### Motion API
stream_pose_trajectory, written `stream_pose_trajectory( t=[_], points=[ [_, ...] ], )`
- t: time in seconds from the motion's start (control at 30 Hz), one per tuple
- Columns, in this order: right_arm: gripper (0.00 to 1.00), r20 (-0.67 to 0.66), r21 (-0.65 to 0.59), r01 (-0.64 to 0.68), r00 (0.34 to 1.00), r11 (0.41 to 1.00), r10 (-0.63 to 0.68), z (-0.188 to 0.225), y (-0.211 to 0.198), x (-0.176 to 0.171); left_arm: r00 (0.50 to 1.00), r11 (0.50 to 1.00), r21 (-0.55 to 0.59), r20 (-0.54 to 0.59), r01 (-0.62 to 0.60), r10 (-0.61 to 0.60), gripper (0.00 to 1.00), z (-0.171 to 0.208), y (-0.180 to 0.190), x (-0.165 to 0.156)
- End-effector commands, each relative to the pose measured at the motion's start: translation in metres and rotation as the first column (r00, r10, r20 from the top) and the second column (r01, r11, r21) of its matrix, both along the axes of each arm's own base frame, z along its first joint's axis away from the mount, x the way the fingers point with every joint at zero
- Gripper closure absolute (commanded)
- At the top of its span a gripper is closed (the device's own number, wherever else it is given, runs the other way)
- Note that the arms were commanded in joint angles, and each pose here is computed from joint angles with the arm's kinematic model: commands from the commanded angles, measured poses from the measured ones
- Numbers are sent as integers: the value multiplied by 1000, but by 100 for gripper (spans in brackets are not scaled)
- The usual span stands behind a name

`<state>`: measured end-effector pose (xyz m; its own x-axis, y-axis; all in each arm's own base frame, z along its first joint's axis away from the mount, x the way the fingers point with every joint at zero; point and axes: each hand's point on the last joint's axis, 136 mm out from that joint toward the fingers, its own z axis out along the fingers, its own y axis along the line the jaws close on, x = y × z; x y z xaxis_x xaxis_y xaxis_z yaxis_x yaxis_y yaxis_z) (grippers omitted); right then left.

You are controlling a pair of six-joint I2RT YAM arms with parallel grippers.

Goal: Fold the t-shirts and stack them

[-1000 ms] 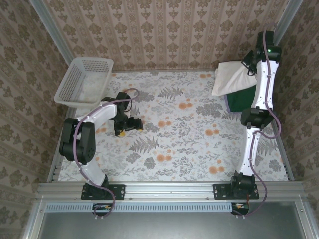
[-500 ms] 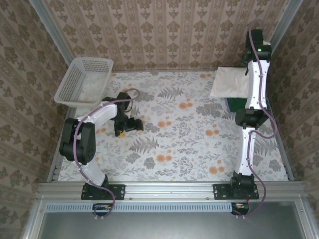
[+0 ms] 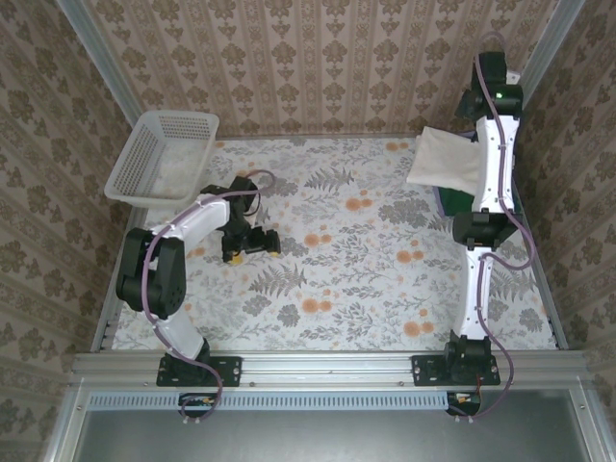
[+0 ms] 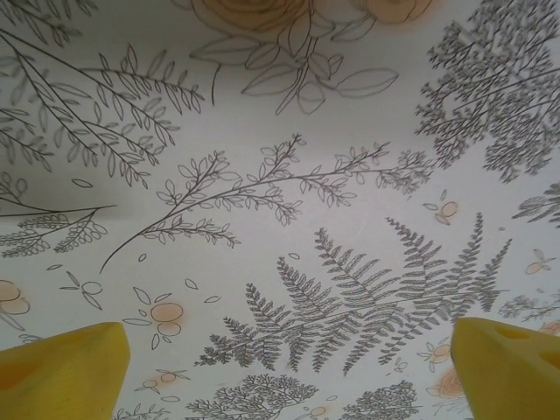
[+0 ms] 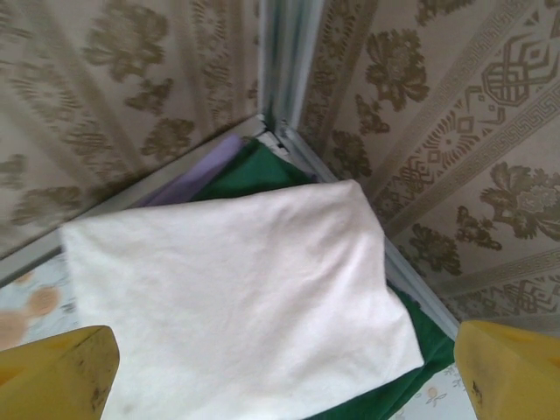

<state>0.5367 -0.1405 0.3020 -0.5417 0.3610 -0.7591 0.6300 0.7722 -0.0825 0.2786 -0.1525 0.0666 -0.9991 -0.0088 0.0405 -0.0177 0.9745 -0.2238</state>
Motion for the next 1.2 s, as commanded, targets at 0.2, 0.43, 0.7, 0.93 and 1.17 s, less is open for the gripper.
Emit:
stream_pose_trajectory(
  t=[0.2,0.43,0.7,0.93,1.17],
  points=[
    [0,140,2,-224,965,974,222,119,90,-87,936,999,-13,350,50,-42,0,100,-9,38],
    [0,89,85,-413,910,907,406,109,160,-105,729,997,-44,681,-63,76,0,175,18,45],
    [0,54,174,-563,825,808,563,97,211,-118,414,967,-53,897,-251,156,0,228,87,20],
    [1,-100,196,-609,768,769,633,84,209,-186,357,973,-35,927,-230,117,0,249,98,17],
    [0,119,165,-624,781,764,613,-3,195,-250,335,927,88,941,-364,43,0,196,140,20]
  ],
)
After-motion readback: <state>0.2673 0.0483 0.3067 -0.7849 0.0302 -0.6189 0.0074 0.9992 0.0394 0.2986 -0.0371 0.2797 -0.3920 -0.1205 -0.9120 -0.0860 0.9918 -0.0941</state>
